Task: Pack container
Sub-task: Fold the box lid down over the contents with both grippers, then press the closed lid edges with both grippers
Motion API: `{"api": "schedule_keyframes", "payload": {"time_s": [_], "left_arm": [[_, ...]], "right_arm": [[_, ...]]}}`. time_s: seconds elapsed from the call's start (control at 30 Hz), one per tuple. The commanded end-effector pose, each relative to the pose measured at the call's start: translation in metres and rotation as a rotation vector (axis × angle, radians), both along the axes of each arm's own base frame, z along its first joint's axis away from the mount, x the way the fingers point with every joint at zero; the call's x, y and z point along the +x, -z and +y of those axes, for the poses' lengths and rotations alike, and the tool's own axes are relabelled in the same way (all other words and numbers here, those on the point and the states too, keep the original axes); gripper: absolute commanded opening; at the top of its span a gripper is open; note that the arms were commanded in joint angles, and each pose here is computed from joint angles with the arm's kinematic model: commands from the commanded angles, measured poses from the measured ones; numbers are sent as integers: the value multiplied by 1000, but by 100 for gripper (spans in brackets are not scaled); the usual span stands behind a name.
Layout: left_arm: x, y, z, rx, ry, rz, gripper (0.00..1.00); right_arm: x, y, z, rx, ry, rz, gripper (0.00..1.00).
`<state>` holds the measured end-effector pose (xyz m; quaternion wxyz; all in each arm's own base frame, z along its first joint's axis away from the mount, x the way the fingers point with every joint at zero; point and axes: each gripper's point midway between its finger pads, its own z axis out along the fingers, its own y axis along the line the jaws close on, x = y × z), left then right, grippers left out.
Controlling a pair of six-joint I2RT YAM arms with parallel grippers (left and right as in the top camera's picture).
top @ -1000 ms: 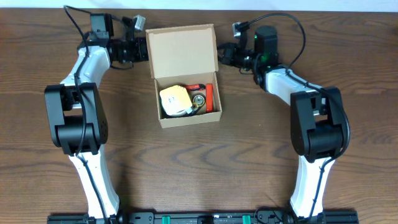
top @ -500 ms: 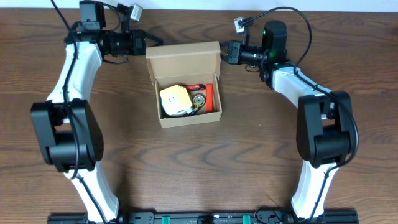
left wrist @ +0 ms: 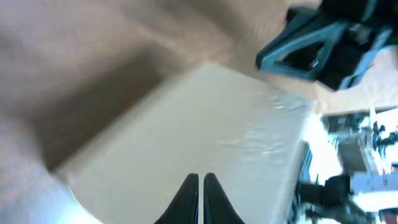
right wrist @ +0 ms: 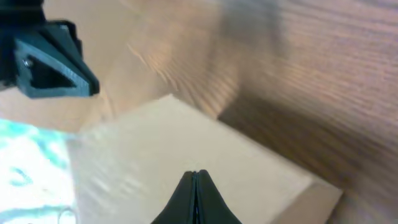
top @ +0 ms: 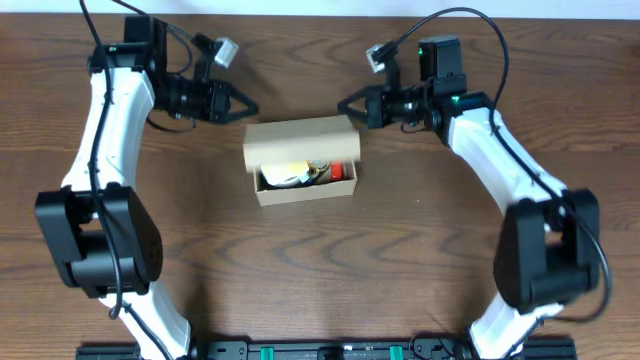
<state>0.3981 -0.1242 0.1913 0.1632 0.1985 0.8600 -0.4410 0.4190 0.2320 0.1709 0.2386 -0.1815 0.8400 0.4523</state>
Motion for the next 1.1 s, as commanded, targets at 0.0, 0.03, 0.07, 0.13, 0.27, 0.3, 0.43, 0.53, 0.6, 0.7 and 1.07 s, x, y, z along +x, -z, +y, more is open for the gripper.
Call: {"api": "schedule_keyframes", "payload": {"time_s": [0.0,0.03,0.07,0.13,0.27,0.3,0.43,0.53,0.6,0.7,1.07], "left_arm": [[-18,-9,1,94,98,-97,6],[-27,-7,1,115,122,-79,6],[-34,-5,1,130,143,-62,6],[-48,-4,-2,138,182,-29,6],[-64,-2,-5,150,241,3,6],[-67,-1,-6,153,252,4,6],[-68,12,-6,194,268,11,6],[-68,27,-9,201,260,22,6],[-67,41,-10,202,243,40,6],[-67,61,-11,203,212,64,6],[-76,94,-13,213,178,123,6]], "right_arm": [[-13,-17,-4,-173,-42,-188,1],[-20,-16,-7,-222,-45,-190,1],[-25,-15,-10,-263,-44,-192,1],[-33,-17,-15,-324,-35,-197,1],[-42,-29,-15,-345,-31,-215,1],[-45,-28,-14,-346,-36,-208,1],[-57,-9,-13,-369,-63,-135,1],[-63,8,-11,-386,-86,-100,1],[-66,20,-10,-394,-97,-76,1],[-69,31,-7,-403,-114,-56,1],[-78,81,-11,-471,-147,52,1]]}}
